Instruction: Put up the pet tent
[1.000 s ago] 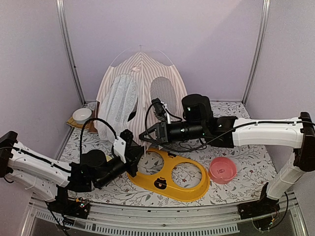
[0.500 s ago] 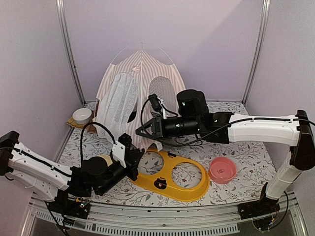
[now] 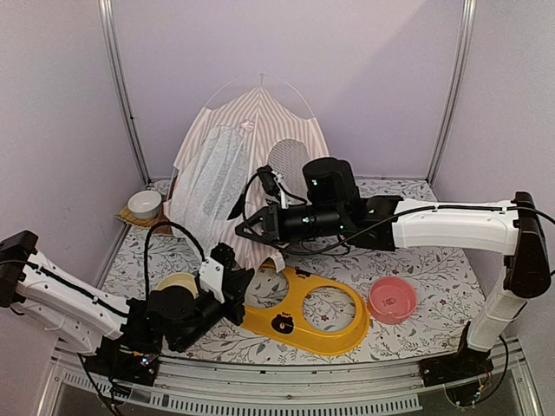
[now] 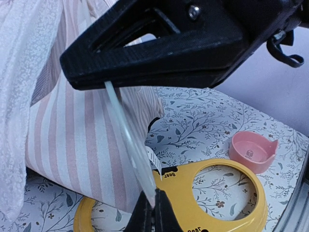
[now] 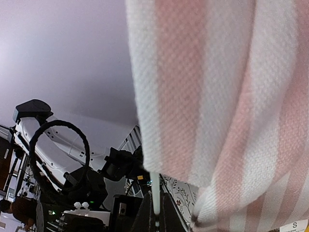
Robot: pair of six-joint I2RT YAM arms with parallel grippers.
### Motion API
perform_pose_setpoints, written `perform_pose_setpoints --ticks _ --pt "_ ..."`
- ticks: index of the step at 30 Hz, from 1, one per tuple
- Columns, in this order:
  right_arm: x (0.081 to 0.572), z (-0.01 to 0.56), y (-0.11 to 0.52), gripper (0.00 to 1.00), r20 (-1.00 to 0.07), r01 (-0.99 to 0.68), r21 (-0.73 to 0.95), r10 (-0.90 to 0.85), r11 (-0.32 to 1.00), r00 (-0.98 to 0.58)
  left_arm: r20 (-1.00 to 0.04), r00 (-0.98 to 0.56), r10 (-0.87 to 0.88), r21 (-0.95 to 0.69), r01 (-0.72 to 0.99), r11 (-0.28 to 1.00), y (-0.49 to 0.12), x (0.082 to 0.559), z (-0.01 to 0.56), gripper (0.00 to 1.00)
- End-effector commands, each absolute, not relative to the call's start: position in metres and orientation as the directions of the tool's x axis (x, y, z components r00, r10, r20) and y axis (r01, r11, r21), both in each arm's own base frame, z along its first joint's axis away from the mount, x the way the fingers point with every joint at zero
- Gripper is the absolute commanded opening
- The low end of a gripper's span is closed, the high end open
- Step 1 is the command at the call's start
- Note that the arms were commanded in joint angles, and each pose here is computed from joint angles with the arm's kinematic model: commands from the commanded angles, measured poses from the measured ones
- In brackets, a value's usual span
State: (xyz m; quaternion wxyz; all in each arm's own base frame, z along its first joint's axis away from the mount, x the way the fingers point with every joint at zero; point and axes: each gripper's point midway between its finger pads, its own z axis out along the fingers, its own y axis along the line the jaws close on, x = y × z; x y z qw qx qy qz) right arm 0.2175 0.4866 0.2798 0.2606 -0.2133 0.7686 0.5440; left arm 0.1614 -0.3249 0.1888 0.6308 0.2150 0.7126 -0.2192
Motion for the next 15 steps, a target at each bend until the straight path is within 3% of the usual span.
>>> perform_pose_setpoints --ticks 1,15 --pt "0.308 0.4 0.447 0.0 -0.725 -0.651 0.685 0.394 0.328 -0.565 -0.937 -0.136 0.323 0.119 0.744 0.658 -0.335 0.112 0.118 0.0" --pt "0.316 0.401 0.44 0.0 -0.721 -0.643 0.689 0.405 0.333 -0.563 -0.925 -0.16 0.343 0.124 0.728 0.674 -0.325 0.111 0.106 0.0"
